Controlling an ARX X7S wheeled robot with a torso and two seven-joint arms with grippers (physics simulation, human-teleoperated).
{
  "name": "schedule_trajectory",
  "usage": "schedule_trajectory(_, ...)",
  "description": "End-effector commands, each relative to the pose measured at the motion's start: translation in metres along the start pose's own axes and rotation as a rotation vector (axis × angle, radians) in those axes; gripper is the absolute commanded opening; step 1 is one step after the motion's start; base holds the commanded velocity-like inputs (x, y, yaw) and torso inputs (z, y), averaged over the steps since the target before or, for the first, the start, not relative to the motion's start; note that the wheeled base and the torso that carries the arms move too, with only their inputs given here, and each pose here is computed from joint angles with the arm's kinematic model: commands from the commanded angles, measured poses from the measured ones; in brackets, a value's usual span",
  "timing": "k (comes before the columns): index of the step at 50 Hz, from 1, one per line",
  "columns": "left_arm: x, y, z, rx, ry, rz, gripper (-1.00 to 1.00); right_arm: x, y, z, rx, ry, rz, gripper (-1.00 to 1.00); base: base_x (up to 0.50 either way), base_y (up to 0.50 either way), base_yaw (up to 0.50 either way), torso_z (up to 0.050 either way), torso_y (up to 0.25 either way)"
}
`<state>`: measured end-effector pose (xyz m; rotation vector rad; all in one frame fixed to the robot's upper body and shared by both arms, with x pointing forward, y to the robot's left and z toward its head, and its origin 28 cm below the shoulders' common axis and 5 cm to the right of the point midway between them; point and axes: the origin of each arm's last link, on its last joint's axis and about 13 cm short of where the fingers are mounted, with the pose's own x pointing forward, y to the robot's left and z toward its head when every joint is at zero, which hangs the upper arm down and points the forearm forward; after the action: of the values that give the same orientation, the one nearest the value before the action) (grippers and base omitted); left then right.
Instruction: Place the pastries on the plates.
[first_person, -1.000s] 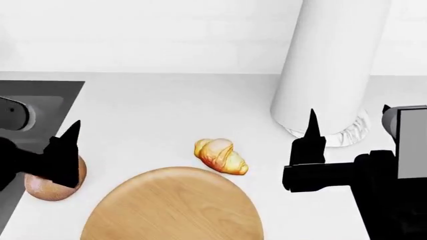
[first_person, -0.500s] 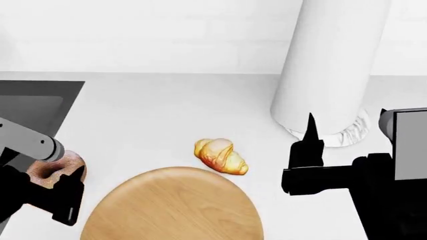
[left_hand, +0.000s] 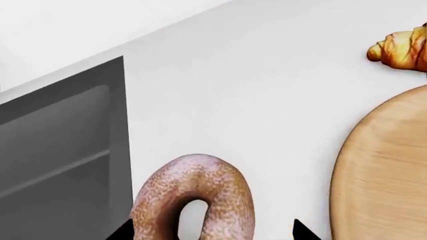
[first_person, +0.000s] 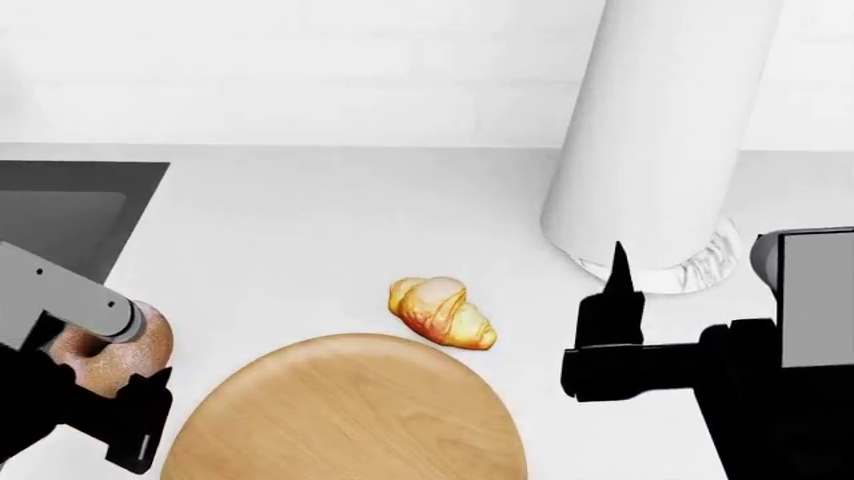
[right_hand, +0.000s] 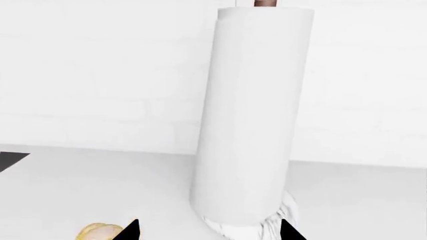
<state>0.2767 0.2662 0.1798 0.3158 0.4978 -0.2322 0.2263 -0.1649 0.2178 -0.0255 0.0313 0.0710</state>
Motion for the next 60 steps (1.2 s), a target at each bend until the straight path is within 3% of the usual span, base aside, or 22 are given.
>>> schedule_trajectory(1,0.017,0.004,-0.004,-0.009,0.04,-0.018,1.0,0.0,-0.001,-0.005,0.032,0.017,-0.002,1.0,0.0,0.0,0.0,0.0,0.0)
schedule_trajectory(13,0.025,0.0,-0.007,0.004,0.06,-0.055,1.0,0.0,-0.001,-0.005,0.028,0.024,0.0,1.0,0.0,0.0,0.0,0.0,0.0)
schedule_trajectory(25,0.019,-0.004,-0.001,0.037,0.045,-0.058,1.0,0.0,-0.002,-0.008,0.032,0.034,0.002,1.0,0.0,0.0,0.0,0.0,0.0)
schedule_trajectory(26,0.019,-0.005,0.001,0.037,0.042,-0.052,-1.0,0.0,-0.002,-0.009,0.032,0.035,0.001,1.0,0.0,0.0,0.0,0.0,0.0)
schedule_trajectory(37,0.001,-0.001,0.017,0.05,-0.03,-0.003,-1.0,0.0,-0.002,-0.006,0.029,0.029,0.001,1.0,0.0,0.0,0.0,0.0,0.0)
schedule_trajectory(47,-0.04,-0.005,0.049,0.068,-0.206,-0.003,-1.0,-0.001,-0.001,-0.001,0.026,0.021,0.004,1.0,0.0,0.0,0.0,0.0,0.0)
schedule_trajectory(54,-0.072,-0.028,0.059,0.117,-0.293,-0.083,-1.0,-0.002,0.0,0.003,0.022,0.011,0.009,1.0,0.0,0.0,0.0,0.0,0.0)
schedule_trajectory(60,-0.074,-0.051,0.061,0.14,-0.312,-0.167,-1.0,-0.003,0.001,0.004,0.023,0.006,0.01,1.0,0.0,0.0,0.0,0.0,0.0)
